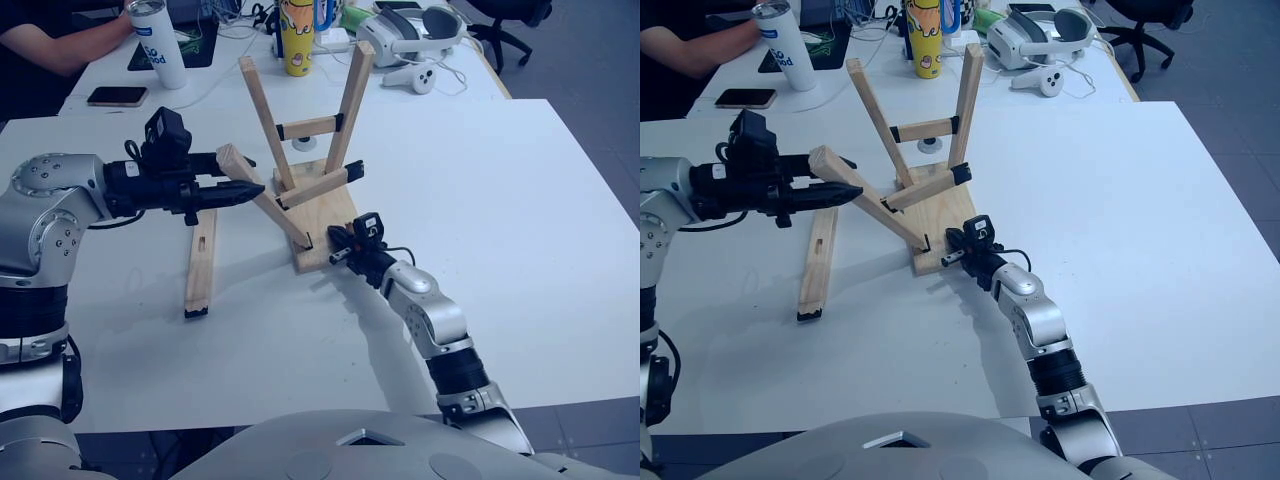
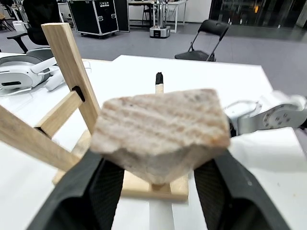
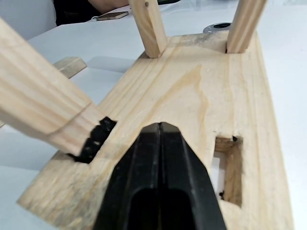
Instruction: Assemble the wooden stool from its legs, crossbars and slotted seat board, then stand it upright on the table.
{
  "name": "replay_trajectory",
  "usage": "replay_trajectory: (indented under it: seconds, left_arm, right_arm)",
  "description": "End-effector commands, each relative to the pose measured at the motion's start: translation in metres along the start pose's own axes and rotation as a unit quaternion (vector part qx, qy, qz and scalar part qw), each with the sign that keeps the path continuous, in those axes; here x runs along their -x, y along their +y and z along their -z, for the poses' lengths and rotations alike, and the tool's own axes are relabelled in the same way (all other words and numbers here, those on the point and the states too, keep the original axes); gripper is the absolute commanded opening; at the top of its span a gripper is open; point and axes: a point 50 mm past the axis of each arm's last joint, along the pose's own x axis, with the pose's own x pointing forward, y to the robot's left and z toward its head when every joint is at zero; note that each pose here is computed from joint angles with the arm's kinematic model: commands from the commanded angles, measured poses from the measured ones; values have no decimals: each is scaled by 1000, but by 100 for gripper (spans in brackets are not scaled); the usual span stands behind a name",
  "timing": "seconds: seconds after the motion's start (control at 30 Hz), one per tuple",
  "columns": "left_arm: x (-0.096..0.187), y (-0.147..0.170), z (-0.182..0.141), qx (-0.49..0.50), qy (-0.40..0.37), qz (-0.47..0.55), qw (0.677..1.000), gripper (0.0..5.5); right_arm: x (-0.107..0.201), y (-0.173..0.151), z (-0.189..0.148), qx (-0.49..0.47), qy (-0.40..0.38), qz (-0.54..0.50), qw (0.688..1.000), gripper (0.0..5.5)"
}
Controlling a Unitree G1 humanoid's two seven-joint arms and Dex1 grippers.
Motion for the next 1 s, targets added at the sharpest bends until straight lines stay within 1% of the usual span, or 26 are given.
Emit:
replay_trajectory:
  seconds: [0.03, 0.17, 0.27, 0.37, 0.43, 0.63, 0.73, 0.77, 0.87, 1.0]
  left_arm:
    - [-5, 4, 16, -1, 64, -21, 998, 201]
    - [-16, 12, 8, -16, 66, -6, 998, 201]
    - [-31, 10, 12, -8, 62, 15, 998, 201]
    - [-46, 3, 20, 23, 45, 34, 998, 201]
    - [-50, 0, 35, 48, 48, 39, 997, 201]
    - [-58, -21, 100, 129, 91, 64, 985, 201]
    - [-54, -25, 117, 130, 112, 58, 983, 201]
    - [-54, -24, 116, 125, 106, 56, 985, 201]
    - [-62, -16, 99, 132, 40, 52, 989, 201]
    - [-65, -14, 92, 132, 22, 63, 989, 201]
  right_arm:
    - [4, -3, 27, -9, 66, 15, 998, 0]
    - [5, -2, 29, -3, 71, 21, 997, 0]
    - [6, -1, 31, 1, 76, 18, 997, 0]
    - [5, 1, 32, 4, 81, 11, 997, 0]
    - [5, 2, 33, 7, 85, 7, 996, 0]
    - [4, 5, 35, 8, 90, -4, 996, 0]
    - [3, 6, 36, 12, 95, -14, 995, 0]
    - [3, 6, 36, 12, 97, -16, 995, 0]
    - [3, 4, 38, 14, 102, -16, 995, 0]
    - [1, 1, 37, 15, 106, -13, 994, 0]
